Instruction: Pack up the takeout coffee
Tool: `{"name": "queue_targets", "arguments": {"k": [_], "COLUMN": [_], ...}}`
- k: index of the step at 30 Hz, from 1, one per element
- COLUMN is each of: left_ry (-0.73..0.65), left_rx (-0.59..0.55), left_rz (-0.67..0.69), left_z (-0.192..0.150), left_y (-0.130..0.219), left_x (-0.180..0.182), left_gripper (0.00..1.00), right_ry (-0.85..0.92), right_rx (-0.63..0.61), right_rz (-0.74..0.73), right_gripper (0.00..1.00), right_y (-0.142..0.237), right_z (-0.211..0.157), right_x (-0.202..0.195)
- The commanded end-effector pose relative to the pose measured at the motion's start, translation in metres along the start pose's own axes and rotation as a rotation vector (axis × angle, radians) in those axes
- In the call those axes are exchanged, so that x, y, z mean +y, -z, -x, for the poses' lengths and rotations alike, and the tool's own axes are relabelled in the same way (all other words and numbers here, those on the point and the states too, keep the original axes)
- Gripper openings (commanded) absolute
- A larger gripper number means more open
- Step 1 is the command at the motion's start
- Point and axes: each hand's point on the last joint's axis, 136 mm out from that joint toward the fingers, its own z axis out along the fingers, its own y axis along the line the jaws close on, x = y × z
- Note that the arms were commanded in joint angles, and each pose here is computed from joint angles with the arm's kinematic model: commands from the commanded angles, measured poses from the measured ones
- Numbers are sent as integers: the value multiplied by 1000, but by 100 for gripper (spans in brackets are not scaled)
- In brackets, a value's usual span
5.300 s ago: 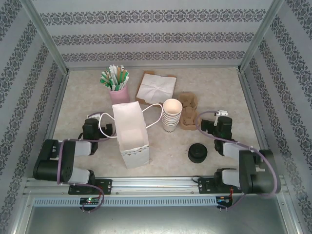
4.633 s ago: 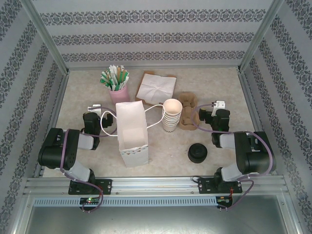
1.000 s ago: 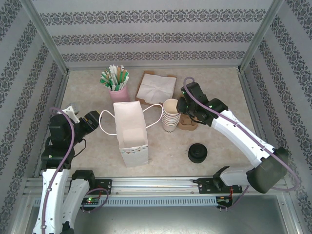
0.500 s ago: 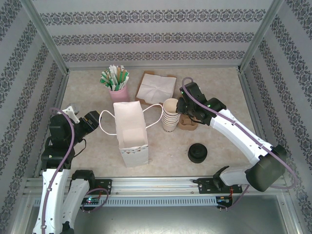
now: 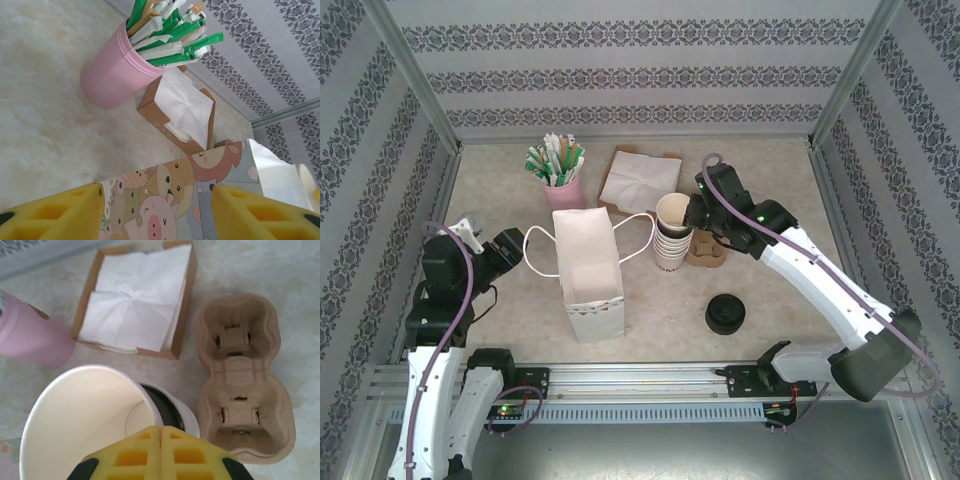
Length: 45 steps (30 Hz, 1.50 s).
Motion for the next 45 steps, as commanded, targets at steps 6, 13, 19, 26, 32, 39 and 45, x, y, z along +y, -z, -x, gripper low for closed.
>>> {"name": "queue_targets", "arguments": {"k": [6, 13, 19, 26, 32, 39, 45], "left_ry": [7, 33, 83, 103, 90, 103, 99], "left_rx": [-69, -159, -219, -213, -190, -177, -171], "left_rz": [37, 65, 80, 92, 121, 132, 133], "left_z": [9, 21, 25, 18, 11, 6, 4], "left_y": [-2, 2, -1, -4, -3, -6, -6], "left_x": [10, 18, 28, 36, 43, 48, 49], "left_gripper": [58, 58, 58, 57, 57, 57, 57], "right_ry": [40, 52, 90, 108, 160, 230, 273], "right_rx": [-132, -160, -62, 80, 112, 116, 120], "right_rz": [73, 176, 241, 299, 310, 227, 146], "right_gripper": [0, 0, 0, 0, 0, 0, 0], "right_y": [61, 126, 140, 103, 58, 18, -1], "right_z": [38, 26, -26, -89, -132, -161, -174], "right_x": [13, 7, -5, -7, -4, -13, -25]}}
